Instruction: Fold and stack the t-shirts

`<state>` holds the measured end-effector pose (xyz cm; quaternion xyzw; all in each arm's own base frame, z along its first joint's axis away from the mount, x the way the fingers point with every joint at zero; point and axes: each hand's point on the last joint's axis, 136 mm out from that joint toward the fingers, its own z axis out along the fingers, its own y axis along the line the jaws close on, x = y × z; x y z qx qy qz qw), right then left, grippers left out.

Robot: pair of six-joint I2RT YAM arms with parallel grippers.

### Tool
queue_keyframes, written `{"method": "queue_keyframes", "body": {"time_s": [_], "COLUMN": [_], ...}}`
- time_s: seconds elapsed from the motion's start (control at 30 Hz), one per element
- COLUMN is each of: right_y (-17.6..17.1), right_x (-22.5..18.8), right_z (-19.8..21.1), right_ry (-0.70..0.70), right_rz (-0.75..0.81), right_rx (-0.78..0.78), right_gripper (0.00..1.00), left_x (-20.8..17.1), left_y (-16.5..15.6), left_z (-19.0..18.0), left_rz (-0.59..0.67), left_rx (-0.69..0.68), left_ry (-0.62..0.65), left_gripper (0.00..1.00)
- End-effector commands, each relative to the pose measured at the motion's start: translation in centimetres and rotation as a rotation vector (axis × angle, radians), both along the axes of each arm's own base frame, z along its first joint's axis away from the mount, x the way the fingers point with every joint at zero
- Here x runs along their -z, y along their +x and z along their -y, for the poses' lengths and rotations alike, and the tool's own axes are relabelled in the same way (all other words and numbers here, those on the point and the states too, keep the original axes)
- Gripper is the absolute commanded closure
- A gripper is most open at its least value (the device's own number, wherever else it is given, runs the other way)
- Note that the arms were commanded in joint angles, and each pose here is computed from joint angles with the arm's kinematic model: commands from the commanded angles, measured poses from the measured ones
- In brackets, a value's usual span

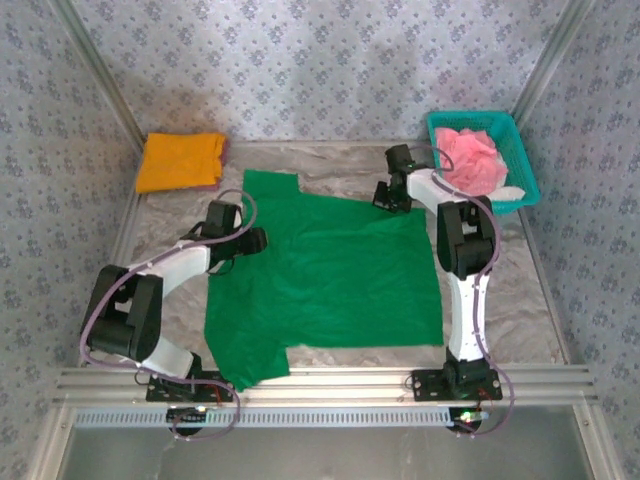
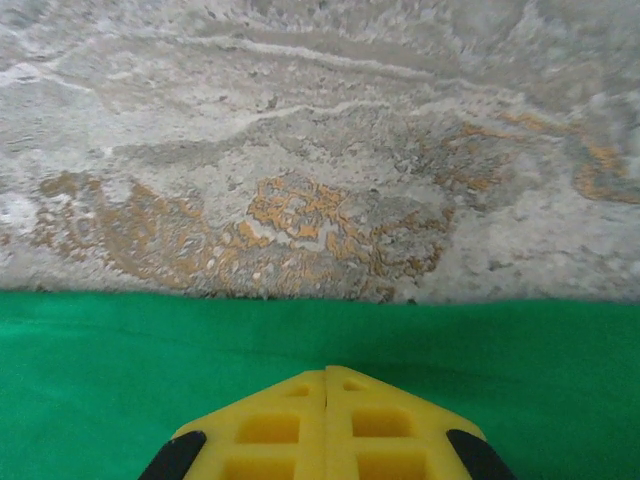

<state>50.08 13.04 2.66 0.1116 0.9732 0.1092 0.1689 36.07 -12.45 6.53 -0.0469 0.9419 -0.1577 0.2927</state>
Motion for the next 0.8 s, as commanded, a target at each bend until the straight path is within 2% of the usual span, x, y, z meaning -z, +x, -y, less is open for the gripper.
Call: {"method": "queue_keyframes", "body": {"time_s": [0.0, 0.1, 0.2, 0.33, 0.47, 0.63, 0.77], "right_y": [0.4, 1.3, 2.8, 6.0, 9.2, 13.7, 14.6], "right_x": [2.5, 3.2, 3.5, 2.9, 1.8, -2.6, -8.2], "right_z": [0.2, 0.5, 1.2, 1.7, 1.3, 1.1, 0.0], "right_ry": [0.003, 0.004, 0.015, 0.034, 0.085, 0.188, 0.294], "right_rz": [-0.038, -0.028, -0.003, 0.051, 0.119, 0.251, 0.327], "right_rx": [0.035, 0.065, 0.114, 0.17, 0.188, 0.172, 0.117], "right_gripper": [1.0, 1.0, 1.0, 1.0, 1.0, 1.0, 1.0], "left_x": [0.3, -0.4, 0.7, 2.0, 2.7, 2.6, 2.6], "left_y": [0.5, 1.4, 2.6, 4.8, 7.4, 10.4, 12.9], "left_z": [-0.4, -0.1, -0.7, -1.7, -1.3, -1.0, -1.2], "left_rz": [-0.03, -0.015, -0.043, -0.065, -0.091, -0.084, -0.1], "left_rx": [-0.035, -0.023, -0.03, -0.084, -0.065, -0.062, -0.061], "left_ry": [-0.028, -0.029, 0.009, -0.002, 0.015, 0.004, -0.007], "left_gripper": [0.36, 0.36, 0.36, 0.36, 0.36, 0.36, 0.36]}}
